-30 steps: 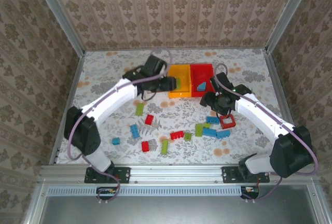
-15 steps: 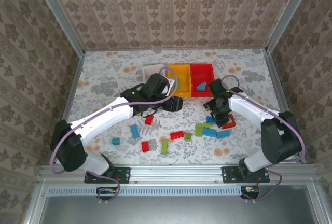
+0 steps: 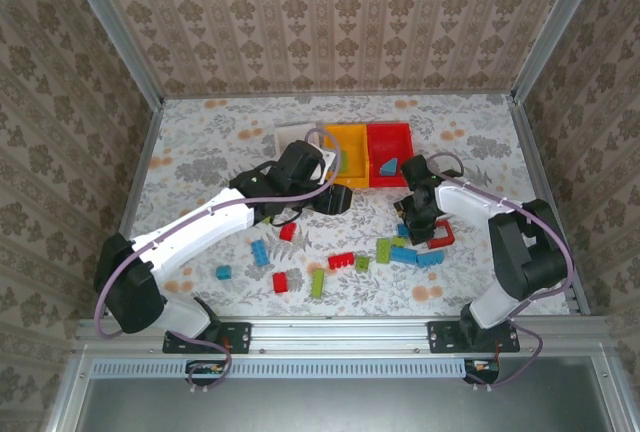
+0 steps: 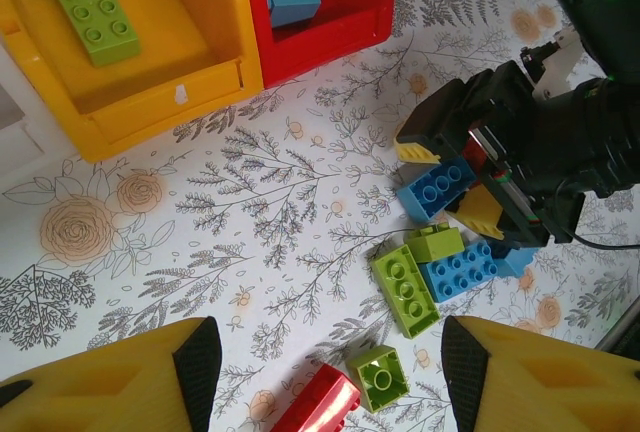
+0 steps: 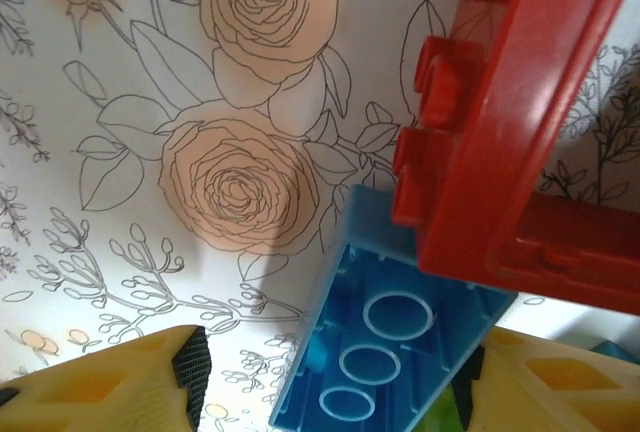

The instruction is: Sort the legos into containers by color

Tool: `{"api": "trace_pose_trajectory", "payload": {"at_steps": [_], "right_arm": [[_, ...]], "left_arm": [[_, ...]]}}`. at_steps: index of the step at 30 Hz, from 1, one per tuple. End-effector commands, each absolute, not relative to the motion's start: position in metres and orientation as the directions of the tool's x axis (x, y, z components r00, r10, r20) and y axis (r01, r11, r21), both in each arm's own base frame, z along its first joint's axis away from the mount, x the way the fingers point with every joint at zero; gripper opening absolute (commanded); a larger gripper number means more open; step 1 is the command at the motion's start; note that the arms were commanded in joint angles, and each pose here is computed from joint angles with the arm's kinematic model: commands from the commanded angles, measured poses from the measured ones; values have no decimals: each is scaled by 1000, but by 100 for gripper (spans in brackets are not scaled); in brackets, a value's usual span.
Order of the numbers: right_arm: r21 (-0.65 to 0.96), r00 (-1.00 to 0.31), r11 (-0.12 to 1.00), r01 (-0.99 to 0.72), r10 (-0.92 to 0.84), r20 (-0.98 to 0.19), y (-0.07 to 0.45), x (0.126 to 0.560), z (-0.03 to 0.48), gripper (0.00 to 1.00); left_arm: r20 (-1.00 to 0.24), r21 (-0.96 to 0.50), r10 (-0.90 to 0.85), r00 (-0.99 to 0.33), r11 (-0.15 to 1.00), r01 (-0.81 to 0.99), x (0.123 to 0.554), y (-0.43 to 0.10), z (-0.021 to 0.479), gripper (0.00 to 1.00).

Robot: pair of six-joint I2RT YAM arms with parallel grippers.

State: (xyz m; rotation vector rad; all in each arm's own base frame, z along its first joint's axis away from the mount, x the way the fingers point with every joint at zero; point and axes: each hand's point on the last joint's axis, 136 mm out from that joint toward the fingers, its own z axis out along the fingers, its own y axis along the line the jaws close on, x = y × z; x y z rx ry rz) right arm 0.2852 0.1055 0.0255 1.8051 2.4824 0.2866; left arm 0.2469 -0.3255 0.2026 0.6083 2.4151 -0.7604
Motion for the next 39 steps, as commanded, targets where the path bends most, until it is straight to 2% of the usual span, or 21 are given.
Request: {"api": "trace_pose_trajectory", "payload": {"at_steps": [1,7,12,15,20,23,28,31,35,39], "right_arm": [[157,-268,253,955,960,84,105,280,14,63],[212,-297,279,937,953,60,107,296,19,40],[311,-445,456,834,889,-109,103,329,77,24],[329,-533,575,749,818,-216,101,346,107,21],[330,-673,773,543,635,-380,113,400,133,22],[307,-735,842,445,538,-412,124,435,134,23],[343,-785,853,392,505,-358,135,482,115,25],[326,-804,854,406,503,-316,135,493,102,28],[309,-798,844,439,524,-298,130,497,91,43],[314,-799,840,442,528,-287,130,496,92,52]], "left_arm": [[-644,-372,249,-723,724,581,248,-327,218,62],[-662,-373,227,-714,727,577,250,-326,227,62],[-701,-372,188,-688,727,577,257,-326,252,62],[-720,-372,170,-673,725,580,262,-328,264,62],[-732,-371,150,-664,730,574,271,-329,275,62],[-737,-374,142,-661,728,574,274,-330,280,62],[-739,-365,143,-659,736,570,276,-329,283,62],[-733,-357,144,-665,750,556,275,-325,278,62],[-728,-346,141,-671,769,537,273,-315,274,62],[-707,-321,156,-690,799,509,269,-302,260,62]]}}
